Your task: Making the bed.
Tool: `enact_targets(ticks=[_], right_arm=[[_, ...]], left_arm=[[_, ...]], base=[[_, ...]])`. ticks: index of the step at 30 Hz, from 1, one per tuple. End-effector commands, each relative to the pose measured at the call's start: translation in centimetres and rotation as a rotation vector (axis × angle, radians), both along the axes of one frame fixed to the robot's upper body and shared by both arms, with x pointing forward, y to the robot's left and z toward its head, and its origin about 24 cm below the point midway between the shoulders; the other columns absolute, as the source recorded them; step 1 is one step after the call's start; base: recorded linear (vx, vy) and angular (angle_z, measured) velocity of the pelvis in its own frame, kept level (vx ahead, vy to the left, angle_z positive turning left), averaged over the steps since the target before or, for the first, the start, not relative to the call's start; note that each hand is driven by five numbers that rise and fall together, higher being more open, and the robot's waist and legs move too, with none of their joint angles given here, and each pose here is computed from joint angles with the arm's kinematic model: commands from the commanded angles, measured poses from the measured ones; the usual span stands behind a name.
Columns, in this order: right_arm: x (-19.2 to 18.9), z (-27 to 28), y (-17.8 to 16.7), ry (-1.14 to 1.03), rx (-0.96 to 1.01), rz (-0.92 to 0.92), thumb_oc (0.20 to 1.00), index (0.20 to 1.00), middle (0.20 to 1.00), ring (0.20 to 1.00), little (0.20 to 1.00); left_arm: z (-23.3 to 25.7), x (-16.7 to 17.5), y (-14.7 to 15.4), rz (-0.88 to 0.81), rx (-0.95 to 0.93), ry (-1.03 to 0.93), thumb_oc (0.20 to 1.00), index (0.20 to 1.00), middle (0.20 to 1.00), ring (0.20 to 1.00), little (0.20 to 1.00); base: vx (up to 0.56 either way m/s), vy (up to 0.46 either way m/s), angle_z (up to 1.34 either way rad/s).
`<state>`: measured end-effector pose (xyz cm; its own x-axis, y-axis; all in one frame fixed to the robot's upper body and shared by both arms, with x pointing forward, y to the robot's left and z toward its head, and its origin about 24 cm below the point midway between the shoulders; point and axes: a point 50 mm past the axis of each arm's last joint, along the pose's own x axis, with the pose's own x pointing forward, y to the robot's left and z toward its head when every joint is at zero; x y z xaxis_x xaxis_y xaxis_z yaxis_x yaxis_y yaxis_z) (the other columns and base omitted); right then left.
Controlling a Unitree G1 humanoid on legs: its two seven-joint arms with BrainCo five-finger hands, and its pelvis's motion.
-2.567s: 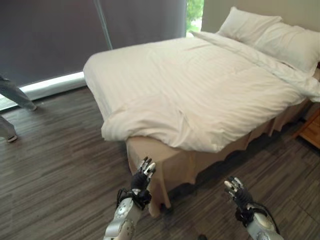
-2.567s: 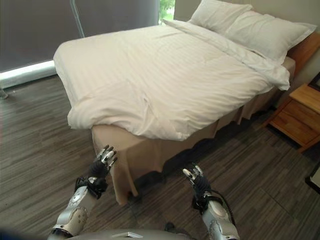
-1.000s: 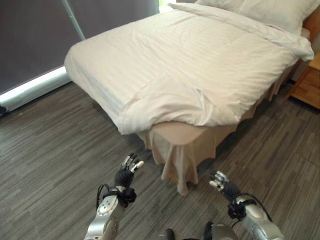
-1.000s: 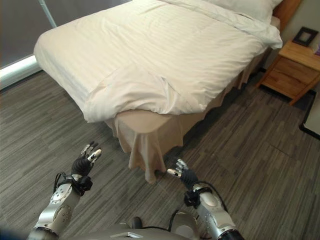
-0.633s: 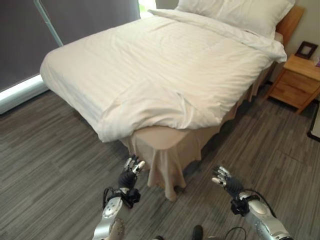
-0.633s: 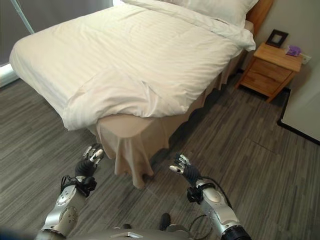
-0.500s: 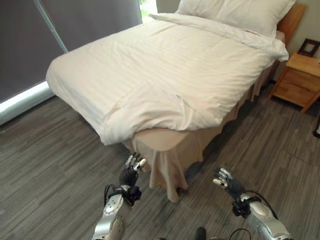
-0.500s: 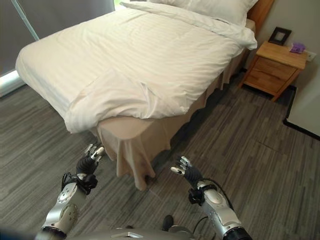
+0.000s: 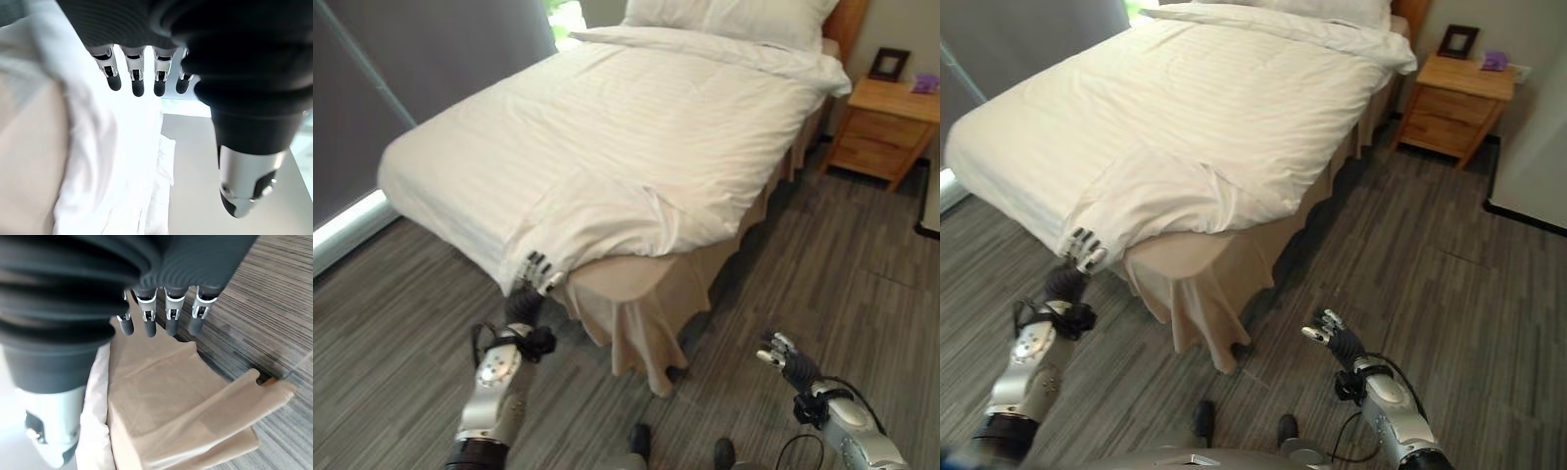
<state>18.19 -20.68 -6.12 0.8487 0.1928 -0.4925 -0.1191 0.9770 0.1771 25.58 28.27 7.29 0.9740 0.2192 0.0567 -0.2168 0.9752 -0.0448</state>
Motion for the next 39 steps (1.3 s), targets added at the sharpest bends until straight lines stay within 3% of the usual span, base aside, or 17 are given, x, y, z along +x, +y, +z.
enact_targets(ticks=[1,4,5,8,11,12,20,31,34,39], right_arm=[[0.9,1.1,1.9,-0.085,0.043,0.093,1.0,1.0,1.0,1.0,1.0],[0.5,0.7,2.2,-0.066,0.05,0.11,1.0,1.0,1.0,1.0,1.0],[-0.2,0.4,2.2,-0.043,0.058,0.12,1.0,1.0,1.0,1.0,1.0],[-1.0,0.2,1.8,-0.026,0.064,0.114,1.0,1.0,1.0,1.0,1.0],[-1.2,0.0,1.4,-0.02,0.051,0.11,1.0,1.0,1.0,1.0,1.0],[-1.1,0.1,1.1,-0.023,0.039,0.113,1.0,1.0,1.0,1.0,1.0],[-0.9,0.3,1.6,-0.03,0.074,0.119,1.0,1.0,1.0,1.0,1.0],[1.0,2.0,2.1,-0.137,0.094,0.101,1.0,1.0,1.0,1.0,1.0],[1.2,2.2,2.2,-0.152,0.099,0.09,1.0,1.0,1.0,1.0,1.0],[1.3,1.8,2.3,-0.134,0.103,0.086,1.0,1.0,1.0,1.0,1.0]], left_arm=[[5.4,1.4,2.3,0.065,0.229,-0.174,1.0,1.0,1.0,1.0,1.0],[6.7,1.9,3.5,0.093,0.312,-0.167,1.0,1.0,1.0,1.0,1.0],[9.9,2.9,5.0,0.131,0.536,-0.151,1.0,1.0,1.0,1.0,1.0],[15.3,4.2,6.4,0.207,0.827,-0.168,1.0,1.0,1.0,1.0,1.0],[18.7,6.5,7.2,0.322,0.867,-0.176,1.0,1.0,1.0,1.0,1.0],[21.5,7.7,7.8,0.431,0.945,-0.147,1.0,1.0,1.0,1.0,1.0],[26.1,8.1,10.5,0.659,0.804,-0.011,1.0,1.0,1.0,1.0,1.0],[27.6,5.8,12.7,0.849,0.586,-0.085,1.0,1.0,1.0,1.0,1.0],[26.9,5.9,12.9,0.844,0.525,-0.088,1.0,1.0,1.0,1.0,1.0],[22.9,6.6,13.4,0.737,0.614,0.112,1.0,1.0,1.0,1.0,1.0]], base=[[0.07,0.1,-0.31],[0.05,0.073,-0.35],[0.04,0.066,-0.3],[0.01,0.041,-0.23],[-0.09,0.014,-0.06],[-0.08,0.021,-0.01],[-0.04,0.037,-0.19],[-0.05,0.012,-0.06],[-0.06,-0.018,0.11],[-0.02,-0.014,-0.01]])
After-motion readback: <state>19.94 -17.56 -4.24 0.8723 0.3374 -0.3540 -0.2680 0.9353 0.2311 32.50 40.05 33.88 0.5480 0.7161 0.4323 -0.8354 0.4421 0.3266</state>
